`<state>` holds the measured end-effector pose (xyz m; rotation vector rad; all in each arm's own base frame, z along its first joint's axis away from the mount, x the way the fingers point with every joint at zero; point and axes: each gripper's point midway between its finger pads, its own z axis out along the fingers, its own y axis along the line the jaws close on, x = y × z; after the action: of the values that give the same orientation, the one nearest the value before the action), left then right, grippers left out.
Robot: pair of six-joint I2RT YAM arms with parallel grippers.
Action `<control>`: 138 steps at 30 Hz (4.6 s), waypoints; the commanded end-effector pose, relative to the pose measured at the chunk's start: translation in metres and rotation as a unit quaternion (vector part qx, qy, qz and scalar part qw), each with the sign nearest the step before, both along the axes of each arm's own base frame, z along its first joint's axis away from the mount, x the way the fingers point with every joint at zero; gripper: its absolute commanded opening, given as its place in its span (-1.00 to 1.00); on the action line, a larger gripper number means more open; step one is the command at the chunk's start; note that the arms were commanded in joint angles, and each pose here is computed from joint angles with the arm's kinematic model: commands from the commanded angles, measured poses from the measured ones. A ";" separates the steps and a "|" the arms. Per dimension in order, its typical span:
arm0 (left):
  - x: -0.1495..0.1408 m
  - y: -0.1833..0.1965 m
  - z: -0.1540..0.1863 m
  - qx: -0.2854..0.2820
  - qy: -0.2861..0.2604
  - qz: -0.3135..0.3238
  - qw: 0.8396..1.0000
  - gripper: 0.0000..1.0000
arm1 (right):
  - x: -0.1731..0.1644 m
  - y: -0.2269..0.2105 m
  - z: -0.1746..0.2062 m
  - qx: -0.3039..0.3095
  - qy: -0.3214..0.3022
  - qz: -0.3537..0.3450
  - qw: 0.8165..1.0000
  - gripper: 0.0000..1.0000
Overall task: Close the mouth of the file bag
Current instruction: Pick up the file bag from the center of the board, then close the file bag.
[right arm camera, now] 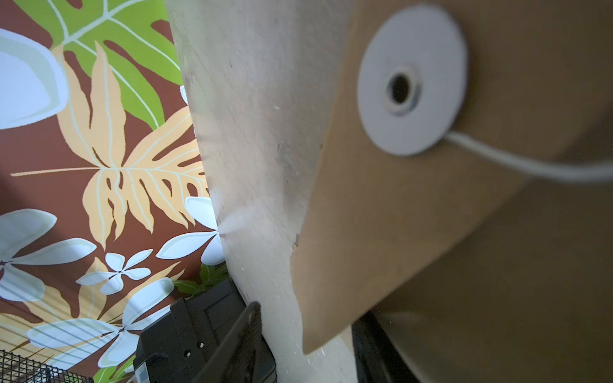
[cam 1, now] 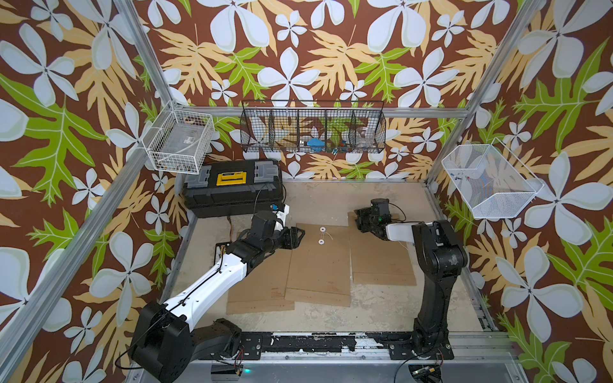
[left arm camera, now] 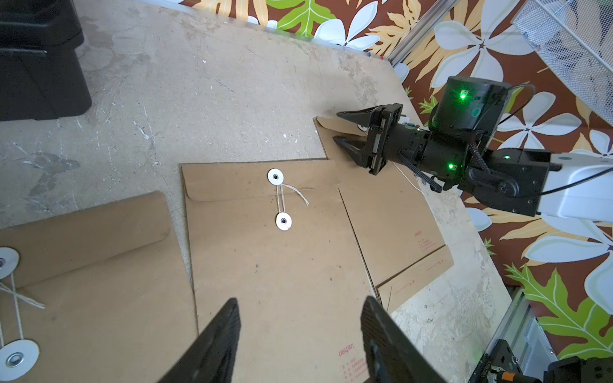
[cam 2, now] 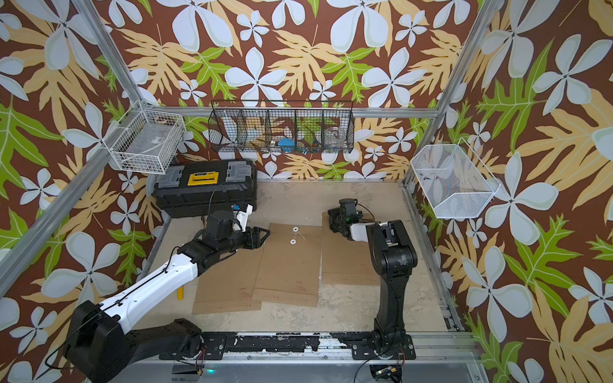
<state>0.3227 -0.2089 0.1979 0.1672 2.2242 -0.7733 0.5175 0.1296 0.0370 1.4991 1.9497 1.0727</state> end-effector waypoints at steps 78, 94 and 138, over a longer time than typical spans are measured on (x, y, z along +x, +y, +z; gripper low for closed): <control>0.042 -0.135 0.108 -0.155 -0.198 -0.188 0.949 -1.00 | -0.165 0.008 0.341 -0.242 -0.410 0.234 0.848 -0.09; 0.004 -0.046 0.159 -0.113 -0.239 -0.248 0.932 -1.00 | -0.195 0.045 0.241 -0.428 -0.451 0.320 0.714 -0.19; -0.055 -0.060 0.216 -0.156 -0.282 -0.326 0.889 -1.00 | -0.209 0.107 0.241 -0.379 -0.549 0.364 0.650 -0.46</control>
<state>0.2726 -0.2665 0.4069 0.8713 1.4814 -1.2275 0.3082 0.2335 0.2680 -0.4795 1.6128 0.8291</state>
